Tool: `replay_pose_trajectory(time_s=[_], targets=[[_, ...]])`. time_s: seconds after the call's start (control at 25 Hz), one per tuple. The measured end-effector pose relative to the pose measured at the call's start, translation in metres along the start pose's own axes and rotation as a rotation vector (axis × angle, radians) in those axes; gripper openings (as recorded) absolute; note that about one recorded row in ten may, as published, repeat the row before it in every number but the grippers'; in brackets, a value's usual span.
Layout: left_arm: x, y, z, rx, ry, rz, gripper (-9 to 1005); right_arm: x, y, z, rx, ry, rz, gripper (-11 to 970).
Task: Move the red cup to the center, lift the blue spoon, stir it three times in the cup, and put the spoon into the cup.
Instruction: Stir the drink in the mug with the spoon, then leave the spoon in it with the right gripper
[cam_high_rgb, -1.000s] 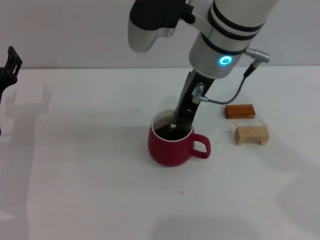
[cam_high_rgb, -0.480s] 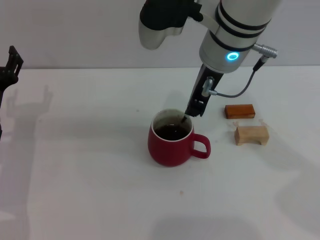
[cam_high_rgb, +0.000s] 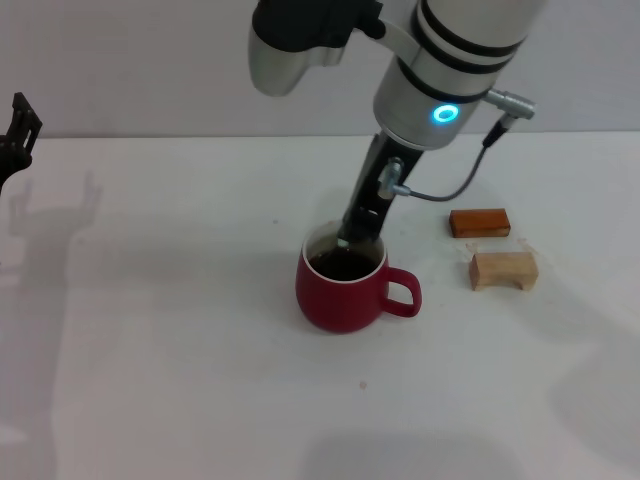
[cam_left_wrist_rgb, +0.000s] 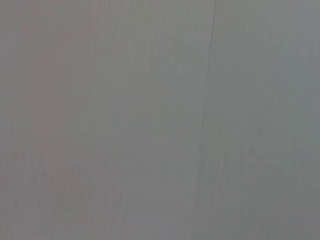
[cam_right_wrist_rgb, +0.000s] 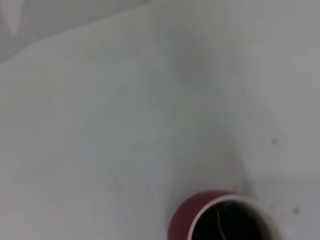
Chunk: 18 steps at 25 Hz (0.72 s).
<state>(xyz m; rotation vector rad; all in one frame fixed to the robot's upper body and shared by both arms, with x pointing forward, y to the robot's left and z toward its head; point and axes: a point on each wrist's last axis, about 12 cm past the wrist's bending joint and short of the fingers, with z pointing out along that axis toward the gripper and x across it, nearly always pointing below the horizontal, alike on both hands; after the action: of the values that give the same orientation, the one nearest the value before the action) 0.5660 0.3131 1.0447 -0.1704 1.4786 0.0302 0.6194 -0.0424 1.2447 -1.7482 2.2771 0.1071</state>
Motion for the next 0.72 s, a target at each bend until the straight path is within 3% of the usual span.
replay_pose_trajectory(time_s=[0.4,0.72], targets=[[-0.001,-0.001,0.000,0.003,-0.010,-0.005,840,0.003,-0.012,0.003,0.082,0.030,0.028,208],[-0.002,-0.001,0.000,0.004,-0.011,-0.007,840,0.009,0.002,0.002,-0.032,0.065,0.011,209]])
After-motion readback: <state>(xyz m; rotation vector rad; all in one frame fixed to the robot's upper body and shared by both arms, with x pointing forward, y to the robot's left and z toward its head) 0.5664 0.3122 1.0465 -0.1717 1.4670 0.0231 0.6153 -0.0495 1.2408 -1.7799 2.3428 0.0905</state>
